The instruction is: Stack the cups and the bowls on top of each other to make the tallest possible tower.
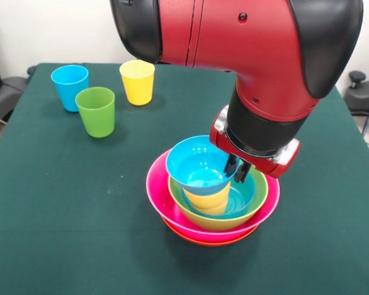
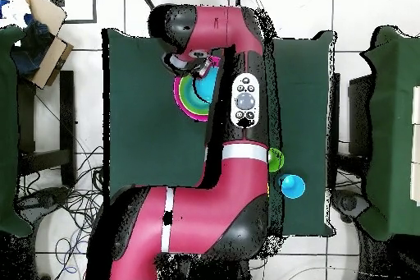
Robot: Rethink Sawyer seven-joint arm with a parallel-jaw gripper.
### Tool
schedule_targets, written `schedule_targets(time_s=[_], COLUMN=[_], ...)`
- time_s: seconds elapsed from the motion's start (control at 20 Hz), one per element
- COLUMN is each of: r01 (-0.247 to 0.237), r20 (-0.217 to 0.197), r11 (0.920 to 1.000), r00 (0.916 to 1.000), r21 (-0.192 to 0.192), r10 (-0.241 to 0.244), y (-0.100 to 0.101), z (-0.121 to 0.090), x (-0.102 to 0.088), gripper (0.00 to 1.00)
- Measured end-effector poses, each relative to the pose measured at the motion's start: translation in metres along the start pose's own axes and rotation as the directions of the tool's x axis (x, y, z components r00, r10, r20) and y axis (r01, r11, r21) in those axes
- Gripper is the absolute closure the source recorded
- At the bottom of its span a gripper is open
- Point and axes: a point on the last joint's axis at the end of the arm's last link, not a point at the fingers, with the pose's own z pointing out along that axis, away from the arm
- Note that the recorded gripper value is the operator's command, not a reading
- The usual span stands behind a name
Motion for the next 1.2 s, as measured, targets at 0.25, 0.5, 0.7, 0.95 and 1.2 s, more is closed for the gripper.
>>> schedule_targets(time_s=[0.25, 0.5, 0.7, 0.95, 1.2], r01=[0.0, -0.001, -0.002, -0.003, -0.005], r20=[0.0, 0.001, 0.001, 0.001, -0.003], r11=[1.0, 1.0, 1.0, 1.0, 0.9998], r00=[1.0, 1.0, 1.0, 1.0, 1.0], r21=[0.002, 0.003, 0.004, -0.004, -0.021], r10=[0.0, 0.001, 0.002, 0.003, 0.005], y=[0.0, -0.001, -0.001, -0.001, 0.0], z=[0.001, 0.001, 0.0, -0.003, -0.014], x=[0.0, 0.0, -0.001, -0.001, 0.001], gripper=[0.0, 0.0, 0.0, 0.0, 0.0])
